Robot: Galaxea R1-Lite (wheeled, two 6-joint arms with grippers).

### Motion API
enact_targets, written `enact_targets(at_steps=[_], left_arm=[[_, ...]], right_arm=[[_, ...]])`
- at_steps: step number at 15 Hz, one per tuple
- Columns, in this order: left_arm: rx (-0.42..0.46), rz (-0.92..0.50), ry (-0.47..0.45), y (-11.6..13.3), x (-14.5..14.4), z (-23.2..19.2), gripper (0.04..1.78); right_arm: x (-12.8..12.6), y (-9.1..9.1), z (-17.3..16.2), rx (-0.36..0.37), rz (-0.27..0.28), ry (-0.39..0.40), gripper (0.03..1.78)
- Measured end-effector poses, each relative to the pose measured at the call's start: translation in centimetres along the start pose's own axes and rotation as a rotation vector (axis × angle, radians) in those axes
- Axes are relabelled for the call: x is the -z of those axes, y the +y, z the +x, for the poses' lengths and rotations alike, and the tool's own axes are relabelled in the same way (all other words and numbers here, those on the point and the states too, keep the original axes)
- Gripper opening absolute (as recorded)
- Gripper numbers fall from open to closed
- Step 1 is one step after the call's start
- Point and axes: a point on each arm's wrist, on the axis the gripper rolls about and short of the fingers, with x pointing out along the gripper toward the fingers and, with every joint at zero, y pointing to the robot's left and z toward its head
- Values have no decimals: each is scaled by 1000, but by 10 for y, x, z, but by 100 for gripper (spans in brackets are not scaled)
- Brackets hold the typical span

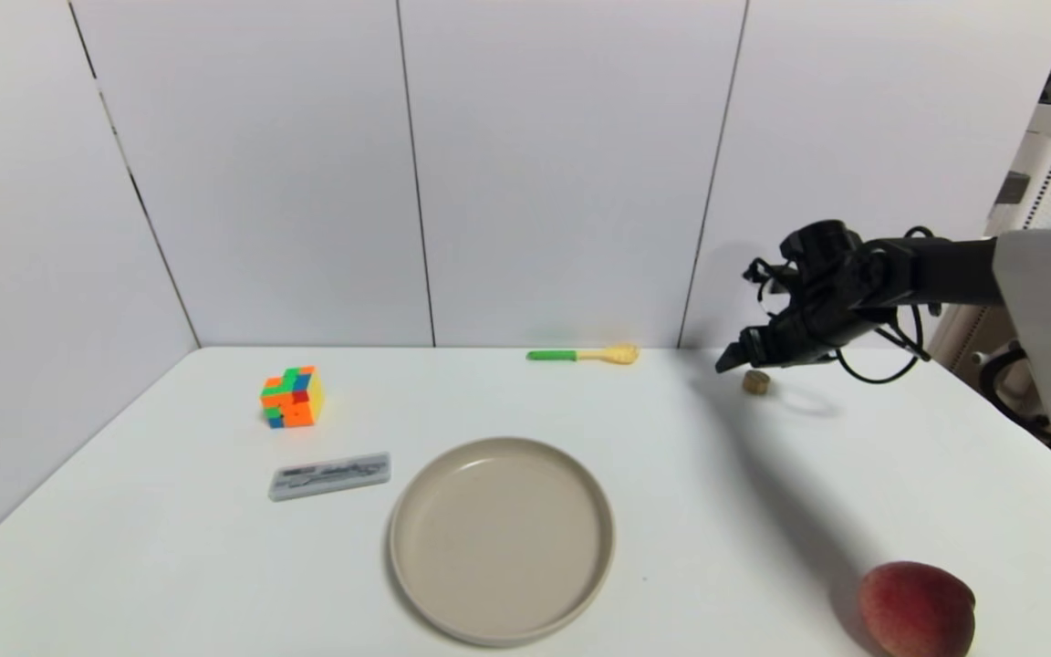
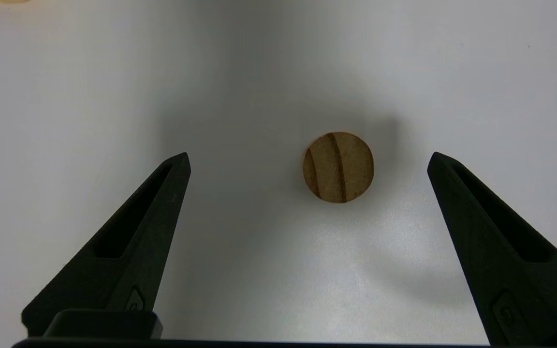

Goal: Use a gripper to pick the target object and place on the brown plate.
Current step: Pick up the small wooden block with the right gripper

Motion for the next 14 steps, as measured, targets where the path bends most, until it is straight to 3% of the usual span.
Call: enact_targets(at_steps=[13,14], left_arm=[[0,0,0,0,0,0,169],[0,0,0,0,0,0,169]], right_arm=[[6,-8,17,36,-1,23,169],[6,-8,17,36,-1,24,159]])
